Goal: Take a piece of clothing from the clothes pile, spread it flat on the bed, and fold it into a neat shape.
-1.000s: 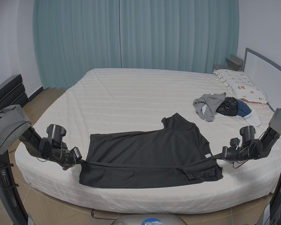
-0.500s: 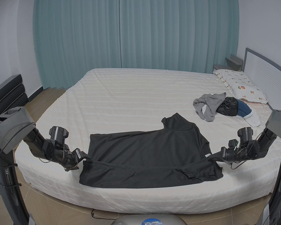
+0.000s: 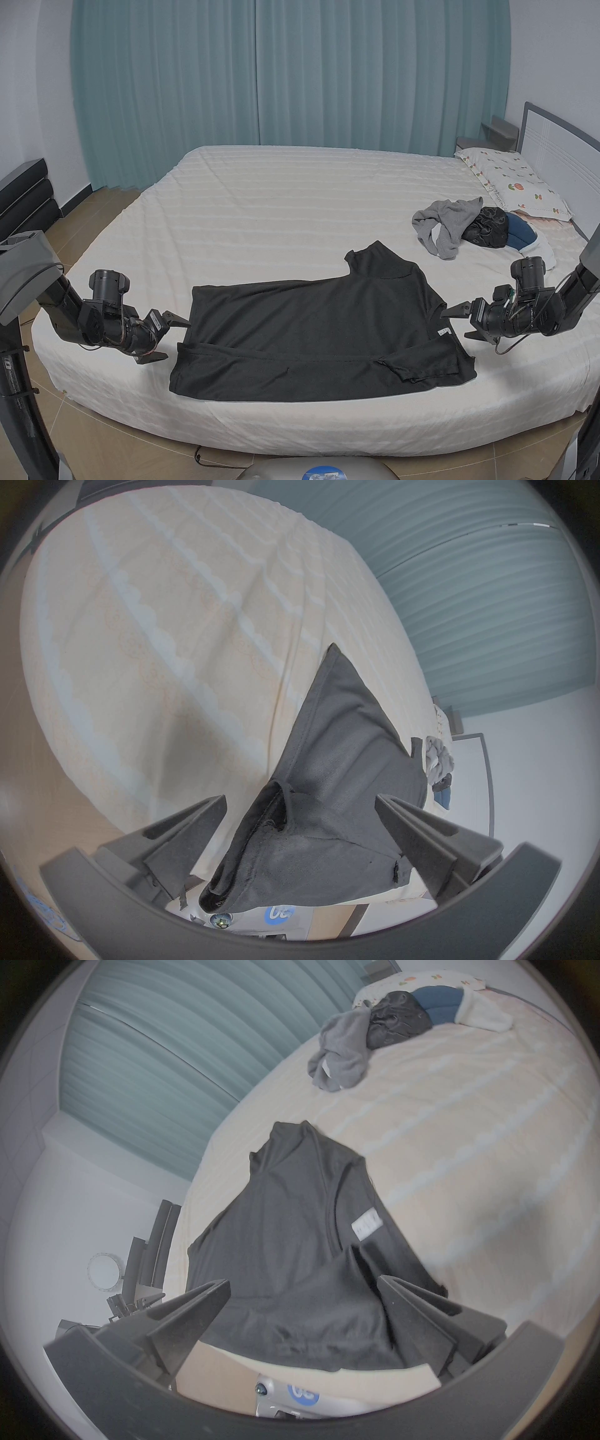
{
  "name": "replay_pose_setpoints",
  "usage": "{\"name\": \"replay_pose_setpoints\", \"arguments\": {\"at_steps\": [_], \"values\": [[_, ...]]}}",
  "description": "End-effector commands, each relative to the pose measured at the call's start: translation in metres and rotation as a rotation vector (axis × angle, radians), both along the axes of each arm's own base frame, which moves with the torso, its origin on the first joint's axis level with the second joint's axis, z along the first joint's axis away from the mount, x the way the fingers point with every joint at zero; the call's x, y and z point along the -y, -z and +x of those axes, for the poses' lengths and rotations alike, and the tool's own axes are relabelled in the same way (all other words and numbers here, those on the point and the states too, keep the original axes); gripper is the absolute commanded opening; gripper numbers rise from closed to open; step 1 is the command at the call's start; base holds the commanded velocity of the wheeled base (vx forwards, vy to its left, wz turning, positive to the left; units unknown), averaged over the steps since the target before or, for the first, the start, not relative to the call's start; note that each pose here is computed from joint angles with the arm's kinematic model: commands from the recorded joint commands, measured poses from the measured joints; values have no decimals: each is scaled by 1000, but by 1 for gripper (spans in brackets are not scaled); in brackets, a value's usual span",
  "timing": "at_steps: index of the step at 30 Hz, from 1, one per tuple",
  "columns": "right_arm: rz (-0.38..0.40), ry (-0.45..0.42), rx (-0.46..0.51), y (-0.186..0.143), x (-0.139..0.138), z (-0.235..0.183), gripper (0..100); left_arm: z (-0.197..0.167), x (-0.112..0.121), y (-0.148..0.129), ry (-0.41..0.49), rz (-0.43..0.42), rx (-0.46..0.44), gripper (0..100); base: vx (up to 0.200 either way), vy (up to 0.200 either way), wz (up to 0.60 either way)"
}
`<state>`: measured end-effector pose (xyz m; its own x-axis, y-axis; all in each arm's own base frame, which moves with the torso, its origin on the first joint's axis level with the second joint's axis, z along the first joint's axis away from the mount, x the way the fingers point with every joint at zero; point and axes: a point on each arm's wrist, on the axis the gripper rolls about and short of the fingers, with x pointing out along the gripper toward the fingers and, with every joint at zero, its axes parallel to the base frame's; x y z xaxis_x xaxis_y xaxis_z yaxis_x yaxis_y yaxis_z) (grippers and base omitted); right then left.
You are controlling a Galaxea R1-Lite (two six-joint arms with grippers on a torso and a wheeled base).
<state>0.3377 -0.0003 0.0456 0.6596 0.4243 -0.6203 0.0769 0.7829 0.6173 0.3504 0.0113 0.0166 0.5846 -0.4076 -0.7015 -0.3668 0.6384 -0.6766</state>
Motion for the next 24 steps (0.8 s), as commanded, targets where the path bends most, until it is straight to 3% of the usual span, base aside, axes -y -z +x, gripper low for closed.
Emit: {"name": "replay_pose_setpoints", "arguments": {"at_steps": [1, 7, 21, 24], "values": [[2, 3, -37, -7, -16, -30, 100, -12, -7, -4, -5, -30, 35, 100, 0, 0, 0], [68, 44, -127, 9, -14, -34, 100, -14, -6, -2, -18, -34, 58, 100, 0, 0, 0], [88, 86, -63, 15, -2, -41, 100, -10, -6, -6, -70, -70, 52, 100, 0, 0, 0], [88, 86, -57, 15, -2, -41, 100, -11, -6, -6, -72, -67, 50, 100, 0, -200, 0]]}}
